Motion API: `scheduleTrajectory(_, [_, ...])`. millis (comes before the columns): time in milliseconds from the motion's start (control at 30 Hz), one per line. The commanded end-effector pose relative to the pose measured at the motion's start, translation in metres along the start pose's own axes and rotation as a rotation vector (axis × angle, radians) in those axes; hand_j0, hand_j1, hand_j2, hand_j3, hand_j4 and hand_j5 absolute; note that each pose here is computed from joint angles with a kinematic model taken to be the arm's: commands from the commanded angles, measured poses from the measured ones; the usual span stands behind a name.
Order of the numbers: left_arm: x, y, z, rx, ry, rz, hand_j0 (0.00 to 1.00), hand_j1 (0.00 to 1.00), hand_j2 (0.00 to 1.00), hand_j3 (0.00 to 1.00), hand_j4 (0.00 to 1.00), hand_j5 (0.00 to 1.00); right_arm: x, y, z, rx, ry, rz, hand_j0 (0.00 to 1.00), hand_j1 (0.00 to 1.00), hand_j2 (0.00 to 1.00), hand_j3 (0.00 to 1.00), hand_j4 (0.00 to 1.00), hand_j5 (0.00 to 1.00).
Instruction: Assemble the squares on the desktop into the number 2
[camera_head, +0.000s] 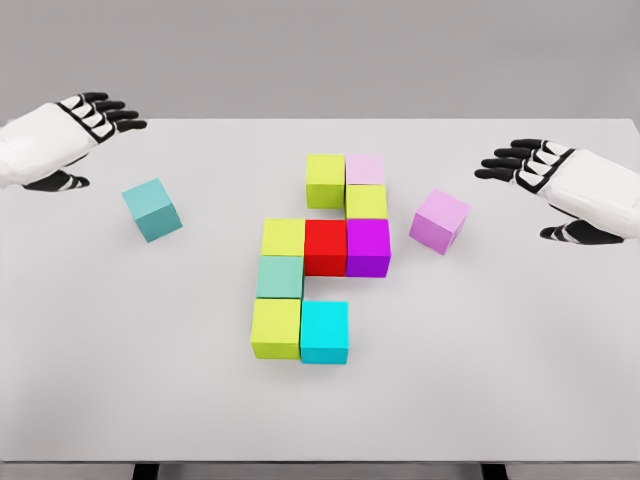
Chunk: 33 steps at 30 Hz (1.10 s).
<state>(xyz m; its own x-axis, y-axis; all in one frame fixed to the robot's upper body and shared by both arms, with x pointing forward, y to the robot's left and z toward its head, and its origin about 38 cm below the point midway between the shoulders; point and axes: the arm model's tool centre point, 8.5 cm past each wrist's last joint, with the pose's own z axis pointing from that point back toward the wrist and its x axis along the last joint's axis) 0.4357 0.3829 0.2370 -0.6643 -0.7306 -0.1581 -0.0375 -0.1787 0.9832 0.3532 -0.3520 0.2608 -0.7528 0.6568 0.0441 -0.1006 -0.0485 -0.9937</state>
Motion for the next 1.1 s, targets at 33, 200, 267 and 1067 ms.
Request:
scheduleTrajectory(33, [0.006,-0.009,-0.005,-0.052,-0.030,-0.026,1.00,1.00,1.00,1.00,1.00,1.00,-0.003,-0.005,0.004,0.008,0.010,0.014,1.00,1.00,1.00,1.00,1.00,1.00])
scheduleTrajectory(200, [0.011,-0.023,-0.015,-0.220,-0.069,-0.066,1.00,1.00,1.00,1.00,1.00,1.00,-0.006,-0.018,0.010,-0.058,0.026,0.012,1.00,1.00,1.00,1.00,1.00,1.00])
scheduleTrajectory(267, [0.014,-0.024,-0.020,-0.255,-0.090,-0.092,1.00,1.00,1.00,1.00,1.00,1.00,-0.005,-0.019,0.009,-0.082,0.007,-0.029,1.00,1.00,1.00,1.00,1.00,1.00])
scheduleTrajectory(1067, [0.017,-0.044,-0.071,-0.374,-0.135,-0.106,1.00,1.00,1.00,1.00,1.00,1.00,-0.034,-0.028,-0.102,0.364,-0.104,0.117,0.97,0.97,0.97,0.97,0.97,0.97])
